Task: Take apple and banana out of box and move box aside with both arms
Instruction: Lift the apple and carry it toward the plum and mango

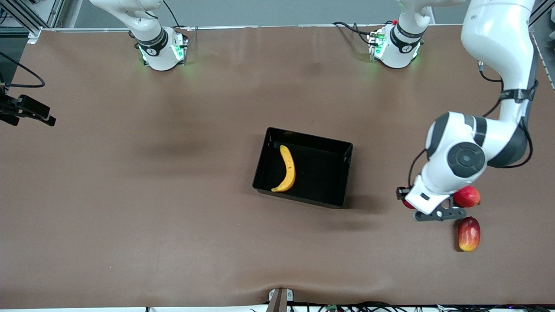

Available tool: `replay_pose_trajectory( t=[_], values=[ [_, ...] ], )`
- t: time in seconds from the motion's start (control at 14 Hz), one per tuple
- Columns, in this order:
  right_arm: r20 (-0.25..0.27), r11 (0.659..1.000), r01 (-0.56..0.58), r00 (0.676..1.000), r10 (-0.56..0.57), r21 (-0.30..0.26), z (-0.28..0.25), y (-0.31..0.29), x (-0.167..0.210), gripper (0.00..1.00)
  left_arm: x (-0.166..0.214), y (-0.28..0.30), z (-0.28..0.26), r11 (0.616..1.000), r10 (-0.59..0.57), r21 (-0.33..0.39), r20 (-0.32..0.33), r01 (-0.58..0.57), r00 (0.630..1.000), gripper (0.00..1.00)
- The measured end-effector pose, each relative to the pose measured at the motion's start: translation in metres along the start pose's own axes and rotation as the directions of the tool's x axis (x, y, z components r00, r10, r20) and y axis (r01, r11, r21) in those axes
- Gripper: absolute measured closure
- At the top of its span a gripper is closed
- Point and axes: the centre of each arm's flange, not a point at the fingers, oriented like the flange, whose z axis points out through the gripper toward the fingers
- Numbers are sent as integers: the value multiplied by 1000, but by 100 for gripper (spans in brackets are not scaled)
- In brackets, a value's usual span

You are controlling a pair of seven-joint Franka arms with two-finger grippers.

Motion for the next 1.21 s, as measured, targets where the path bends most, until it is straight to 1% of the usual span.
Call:
replay_pose_trajectory(
  t=[0.29,0.43,0.79,1.21],
  values=[
    [0,1000,0,1000,0,0,0,0,0,0,20,-62,51,999,19,-30,-32,-20,999,33],
    [0,1000,-1,1000,1,0,0,0,0,0,25,-82,72,999,28,-42,-49,-30,998,33],
    [0,1000,-1,1000,1,0,0,1,0,0,27,-80,96,998,33,-59,-69,-37,997,33],
    [0,1000,-3,1000,3,0,0,1,0,0,26,-80,111,997,32,-62,-59,-35,998,33]
  ],
)
